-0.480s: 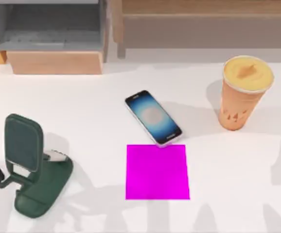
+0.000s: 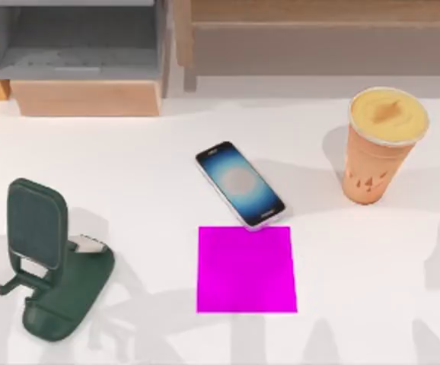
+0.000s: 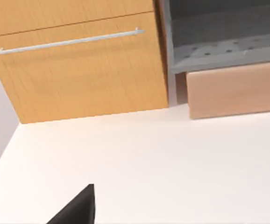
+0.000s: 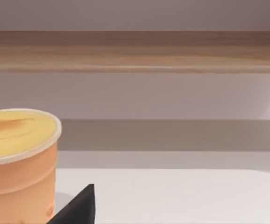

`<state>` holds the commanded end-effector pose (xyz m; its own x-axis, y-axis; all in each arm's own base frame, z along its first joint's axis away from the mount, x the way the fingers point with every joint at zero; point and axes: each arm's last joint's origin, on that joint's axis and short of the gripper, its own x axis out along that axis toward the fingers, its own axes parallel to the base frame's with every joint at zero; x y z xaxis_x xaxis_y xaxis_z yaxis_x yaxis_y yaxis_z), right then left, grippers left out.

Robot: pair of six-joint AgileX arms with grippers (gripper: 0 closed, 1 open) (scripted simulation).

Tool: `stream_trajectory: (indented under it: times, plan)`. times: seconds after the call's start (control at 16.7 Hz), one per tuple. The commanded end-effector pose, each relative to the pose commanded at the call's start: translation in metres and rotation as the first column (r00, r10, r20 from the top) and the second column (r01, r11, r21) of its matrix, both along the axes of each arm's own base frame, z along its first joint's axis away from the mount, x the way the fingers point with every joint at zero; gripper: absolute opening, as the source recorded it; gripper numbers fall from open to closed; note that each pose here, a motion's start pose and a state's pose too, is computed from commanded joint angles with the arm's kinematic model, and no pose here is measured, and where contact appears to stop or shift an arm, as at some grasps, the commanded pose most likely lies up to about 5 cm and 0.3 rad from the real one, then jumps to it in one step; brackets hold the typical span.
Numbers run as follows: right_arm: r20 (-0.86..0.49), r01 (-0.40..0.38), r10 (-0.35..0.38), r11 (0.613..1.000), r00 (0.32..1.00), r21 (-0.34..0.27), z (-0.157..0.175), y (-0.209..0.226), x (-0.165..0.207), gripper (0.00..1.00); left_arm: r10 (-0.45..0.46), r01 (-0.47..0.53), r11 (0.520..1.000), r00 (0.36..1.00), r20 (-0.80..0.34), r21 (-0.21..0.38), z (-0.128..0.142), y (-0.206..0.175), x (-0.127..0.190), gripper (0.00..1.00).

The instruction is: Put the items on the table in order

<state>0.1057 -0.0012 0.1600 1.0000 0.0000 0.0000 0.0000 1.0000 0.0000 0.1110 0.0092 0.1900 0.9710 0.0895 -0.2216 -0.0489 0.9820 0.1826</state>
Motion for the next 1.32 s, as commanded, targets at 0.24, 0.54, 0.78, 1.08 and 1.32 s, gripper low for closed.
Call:
stream_trajectory:
  times: [0.24, 0.54, 0.78, 1.08, 1.32]
  plan:
    - [0.000, 0.000, 0.000, 1.000, 1.000, 0.000, 0.000, 0.000, 0.000, 1.00, 0.046, 0.014, 0.987, 0.928, -0.369, 0.157, 0.026, 0.018, 0.025, 1.00]
    - [0.000, 0.000, 0.000, 1.000, 1.000, 0.000, 0.000, 0.000, 0.000, 1.00, 0.007, 0.194, 0.969, 0.595, -0.804, 0.152, 0.030, 0.058, 0.079, 1.00]
    - [0.000, 0.000, 0.000, 1.000, 1.000, 0.000, 0.000, 0.000, 0.000, 1.00, -0.090, 0.310, 0.951, 0.320, -0.943, 0.014, 0.019, 0.094, 0.112, 1.00]
    - [0.000, 0.000, 0.000, 1.000, 1.000, 0.000, 0.000, 0.000, 0.000, 1.00, -0.163, 0.359, 0.929, 0.175, -0.971, -0.091, 0.011, 0.116, 0.127, 1.00]
    - [0.000, 0.000, 0.000, 1.000, 1.000, 0.000, 0.000, 0.000, 0.000, 1.00, -0.162, 0.362, 0.928, 0.176, -0.971, -0.090, 0.011, 0.115, 0.127, 1.00]
